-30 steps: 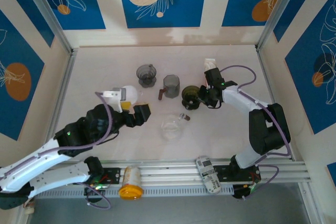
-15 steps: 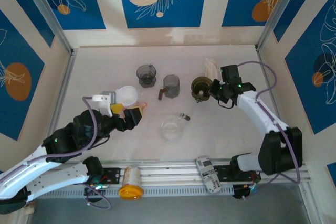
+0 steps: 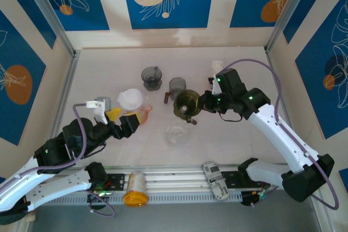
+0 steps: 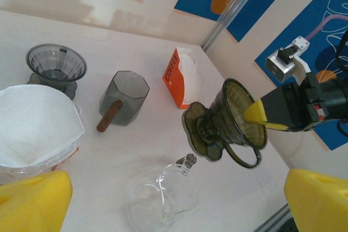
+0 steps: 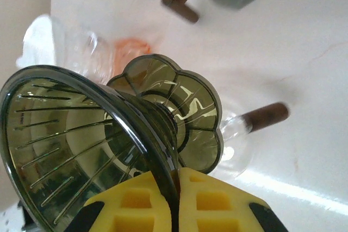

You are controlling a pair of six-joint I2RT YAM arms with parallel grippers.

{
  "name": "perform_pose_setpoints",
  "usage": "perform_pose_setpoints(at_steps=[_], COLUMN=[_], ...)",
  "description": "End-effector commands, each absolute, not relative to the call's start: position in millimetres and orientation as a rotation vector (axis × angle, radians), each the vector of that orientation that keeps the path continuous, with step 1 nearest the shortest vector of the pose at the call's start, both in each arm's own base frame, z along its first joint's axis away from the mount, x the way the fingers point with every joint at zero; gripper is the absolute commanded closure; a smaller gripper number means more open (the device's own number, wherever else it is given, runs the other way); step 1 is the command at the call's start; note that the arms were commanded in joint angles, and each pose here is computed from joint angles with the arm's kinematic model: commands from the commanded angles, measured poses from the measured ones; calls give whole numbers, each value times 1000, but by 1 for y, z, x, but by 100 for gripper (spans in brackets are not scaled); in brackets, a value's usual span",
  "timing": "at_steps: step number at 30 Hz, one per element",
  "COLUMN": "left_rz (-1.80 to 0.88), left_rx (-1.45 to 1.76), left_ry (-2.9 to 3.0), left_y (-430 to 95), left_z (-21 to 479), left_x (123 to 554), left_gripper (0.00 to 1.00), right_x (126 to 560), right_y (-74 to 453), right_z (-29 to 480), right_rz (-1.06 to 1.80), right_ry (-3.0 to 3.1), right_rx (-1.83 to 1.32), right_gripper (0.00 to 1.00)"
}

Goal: Place the coffee filter in the dripper

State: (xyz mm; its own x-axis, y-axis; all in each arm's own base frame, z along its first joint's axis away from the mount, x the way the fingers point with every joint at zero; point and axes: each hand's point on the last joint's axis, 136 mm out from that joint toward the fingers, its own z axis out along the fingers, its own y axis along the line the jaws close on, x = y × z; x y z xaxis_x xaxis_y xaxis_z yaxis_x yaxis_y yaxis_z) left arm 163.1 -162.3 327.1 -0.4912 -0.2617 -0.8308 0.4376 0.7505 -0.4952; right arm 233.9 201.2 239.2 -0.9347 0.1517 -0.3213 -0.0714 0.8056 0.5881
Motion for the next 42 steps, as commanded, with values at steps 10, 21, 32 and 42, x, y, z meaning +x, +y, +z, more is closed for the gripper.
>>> perform_pose_setpoints(at_steps=[10, 21, 32, 42], left_rz=[-795, -786, -782, -785], left_rx=[144, 138, 125, 139], left_ry=[1938, 1941, 1927, 1937], left_y=[-159, -157, -151, -155], left_z=[313, 308, 308, 305], left_x=[163, 164, 163, 163], left_gripper=[0, 0, 0, 0], right_x=[201, 207, 205, 206], right_y=[231, 239, 241, 234], right_z=[203, 193, 182, 196], right_rz=[834, 735, 658, 659], right_ry=[2913, 2929, 2956, 2889], right_rx=[-42, -102, -137, -114], right_gripper=[100, 100, 95, 45])
